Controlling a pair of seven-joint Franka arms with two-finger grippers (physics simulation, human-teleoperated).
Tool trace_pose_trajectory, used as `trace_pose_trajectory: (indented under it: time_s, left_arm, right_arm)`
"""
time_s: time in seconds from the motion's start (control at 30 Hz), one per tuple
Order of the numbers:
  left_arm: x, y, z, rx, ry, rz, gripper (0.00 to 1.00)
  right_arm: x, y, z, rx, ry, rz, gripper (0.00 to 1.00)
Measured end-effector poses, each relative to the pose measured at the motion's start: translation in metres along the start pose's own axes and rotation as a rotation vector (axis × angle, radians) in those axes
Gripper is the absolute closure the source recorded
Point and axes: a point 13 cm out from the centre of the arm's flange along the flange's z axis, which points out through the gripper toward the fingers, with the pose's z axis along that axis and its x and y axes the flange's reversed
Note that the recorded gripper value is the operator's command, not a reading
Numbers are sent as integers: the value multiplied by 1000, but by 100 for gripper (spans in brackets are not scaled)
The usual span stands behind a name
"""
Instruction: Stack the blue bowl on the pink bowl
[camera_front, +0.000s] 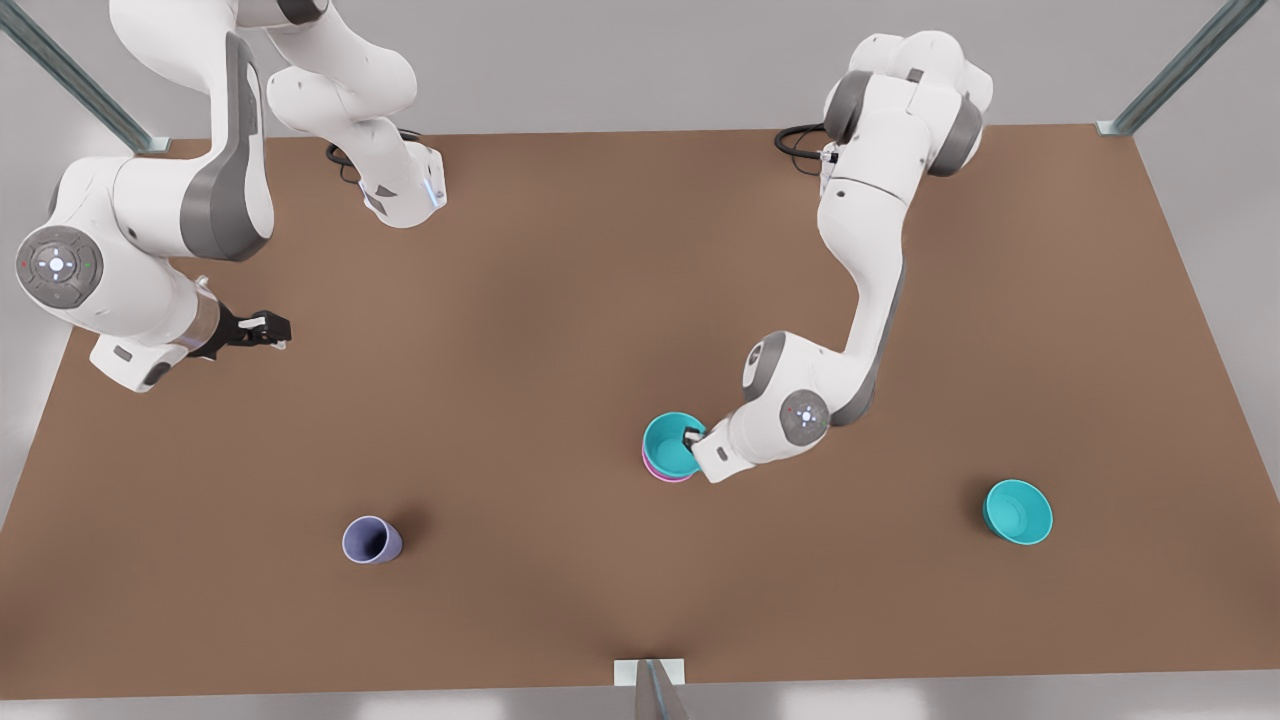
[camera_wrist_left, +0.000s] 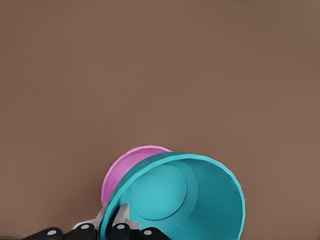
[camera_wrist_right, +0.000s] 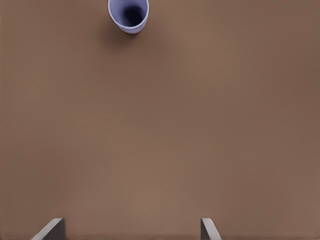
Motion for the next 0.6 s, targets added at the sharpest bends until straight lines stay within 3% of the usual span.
trace_pose_trajectory:
  time_s: [0.6]
  left_arm:
    - [29, 6, 36, -70, 108, -409, 79]
  right_arm:
    - [-2, 2, 10, -1, 20, -32, 0]
